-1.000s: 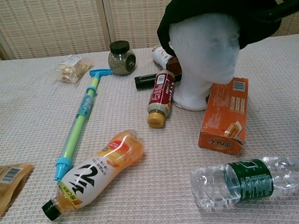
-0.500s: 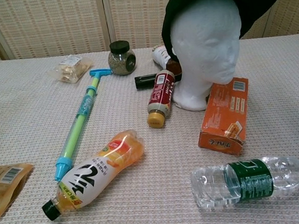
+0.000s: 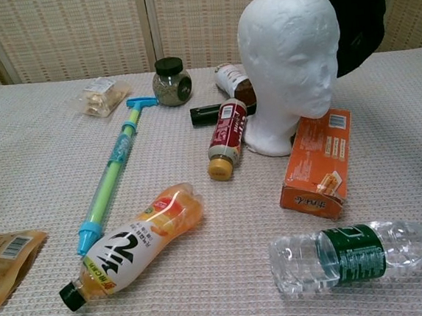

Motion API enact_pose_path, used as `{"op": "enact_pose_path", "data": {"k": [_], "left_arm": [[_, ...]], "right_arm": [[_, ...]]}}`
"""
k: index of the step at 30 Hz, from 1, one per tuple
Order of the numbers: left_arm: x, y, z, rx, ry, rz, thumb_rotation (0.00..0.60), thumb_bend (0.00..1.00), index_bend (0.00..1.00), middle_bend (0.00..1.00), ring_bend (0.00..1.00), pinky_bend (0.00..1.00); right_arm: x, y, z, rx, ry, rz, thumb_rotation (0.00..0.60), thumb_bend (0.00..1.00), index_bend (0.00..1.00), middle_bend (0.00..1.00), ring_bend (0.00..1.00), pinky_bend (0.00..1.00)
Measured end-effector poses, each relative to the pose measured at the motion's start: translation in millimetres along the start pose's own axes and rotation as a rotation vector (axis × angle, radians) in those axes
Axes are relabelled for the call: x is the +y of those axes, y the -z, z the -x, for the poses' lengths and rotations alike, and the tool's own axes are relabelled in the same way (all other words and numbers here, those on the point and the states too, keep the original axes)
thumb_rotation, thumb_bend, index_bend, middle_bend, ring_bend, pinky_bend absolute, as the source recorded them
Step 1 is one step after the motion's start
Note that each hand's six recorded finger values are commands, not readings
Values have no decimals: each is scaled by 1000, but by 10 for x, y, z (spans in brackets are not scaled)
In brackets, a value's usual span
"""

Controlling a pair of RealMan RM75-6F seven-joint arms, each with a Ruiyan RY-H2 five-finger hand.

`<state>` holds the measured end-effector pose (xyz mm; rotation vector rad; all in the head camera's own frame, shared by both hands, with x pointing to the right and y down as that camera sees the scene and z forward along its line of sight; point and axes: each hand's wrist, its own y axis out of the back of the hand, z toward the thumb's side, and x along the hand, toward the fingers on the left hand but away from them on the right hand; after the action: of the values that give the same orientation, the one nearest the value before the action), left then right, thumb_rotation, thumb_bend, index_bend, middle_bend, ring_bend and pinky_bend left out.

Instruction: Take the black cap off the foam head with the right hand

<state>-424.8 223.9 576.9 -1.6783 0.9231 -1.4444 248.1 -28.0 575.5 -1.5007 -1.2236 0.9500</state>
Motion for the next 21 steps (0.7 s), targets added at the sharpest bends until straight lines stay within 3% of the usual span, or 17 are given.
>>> {"op": "enact_pose_path", "data": {"k": [8, 13, 21], "left_arm": [[-18, -5, -3, 1, 9, -2, 600, 172, 124, 150, 156, 157], [-10, -33, -15, -4, 7, 0, 600, 172, 124, 149, 154, 155], [22, -114, -1, -21, -1, 1, 600, 172, 124, 147, 152, 153]], "right_arm": [[87, 322, 144, -2, -12, -151, 600, 777, 797, 704, 987, 1000], [163, 651, 5, -1, -54, -225, 600, 777, 797, 704, 986, 1000], [-17, 1003, -297, 41, -173, -265, 600, 777, 797, 704, 986, 1000]]}}
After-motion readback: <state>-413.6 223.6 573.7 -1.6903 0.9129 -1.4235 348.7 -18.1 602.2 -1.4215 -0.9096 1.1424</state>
